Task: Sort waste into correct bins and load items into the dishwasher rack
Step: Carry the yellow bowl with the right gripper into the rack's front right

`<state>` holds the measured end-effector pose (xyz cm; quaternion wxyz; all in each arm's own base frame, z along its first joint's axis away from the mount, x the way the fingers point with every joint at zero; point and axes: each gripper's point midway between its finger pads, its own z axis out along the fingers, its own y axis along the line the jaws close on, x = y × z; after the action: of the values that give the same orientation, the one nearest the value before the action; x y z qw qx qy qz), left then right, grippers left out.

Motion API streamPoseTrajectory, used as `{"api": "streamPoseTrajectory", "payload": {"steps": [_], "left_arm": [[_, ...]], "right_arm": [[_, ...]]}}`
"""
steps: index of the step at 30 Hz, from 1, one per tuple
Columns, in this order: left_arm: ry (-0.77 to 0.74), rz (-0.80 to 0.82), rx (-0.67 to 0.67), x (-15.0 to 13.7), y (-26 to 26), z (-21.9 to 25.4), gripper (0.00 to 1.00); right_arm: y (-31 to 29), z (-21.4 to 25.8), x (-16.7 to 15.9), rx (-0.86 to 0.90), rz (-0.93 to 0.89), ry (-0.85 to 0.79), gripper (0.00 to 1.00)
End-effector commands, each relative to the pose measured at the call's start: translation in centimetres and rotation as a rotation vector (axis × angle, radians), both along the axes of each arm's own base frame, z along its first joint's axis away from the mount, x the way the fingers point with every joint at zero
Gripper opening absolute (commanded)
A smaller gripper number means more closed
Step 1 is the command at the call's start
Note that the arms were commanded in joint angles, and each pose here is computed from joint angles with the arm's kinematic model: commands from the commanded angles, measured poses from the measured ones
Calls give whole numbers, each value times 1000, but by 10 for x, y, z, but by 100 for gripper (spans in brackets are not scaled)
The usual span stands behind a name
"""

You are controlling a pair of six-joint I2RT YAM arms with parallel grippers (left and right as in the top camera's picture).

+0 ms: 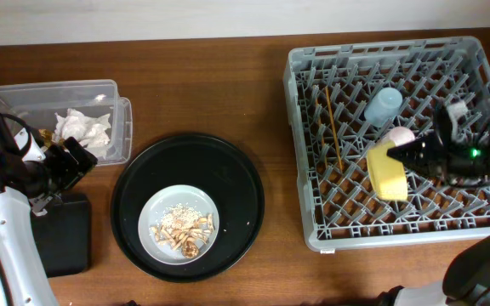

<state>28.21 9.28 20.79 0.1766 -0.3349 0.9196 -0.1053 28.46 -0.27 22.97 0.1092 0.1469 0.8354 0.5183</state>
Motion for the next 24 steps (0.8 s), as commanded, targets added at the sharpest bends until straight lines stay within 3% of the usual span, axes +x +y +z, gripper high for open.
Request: {"api": "streamPoseTrajectory", "payload": {"steps": [1,12,20,24], "left_arm": [[-7,17,7,-2,2,3,99],[-7,17,7,-2,2,3,99],[-7,17,7,-2,2,3,100],[-7,17,7,-2,2,3,99]], "right_arm": [[-12,-11,-4,31,-30,-46,4],[-40,-63,2,111,-80,55,4],[-51,-71,2,126,-114,70,4],[-76,-76,-3,96,-185,89,11]]}}
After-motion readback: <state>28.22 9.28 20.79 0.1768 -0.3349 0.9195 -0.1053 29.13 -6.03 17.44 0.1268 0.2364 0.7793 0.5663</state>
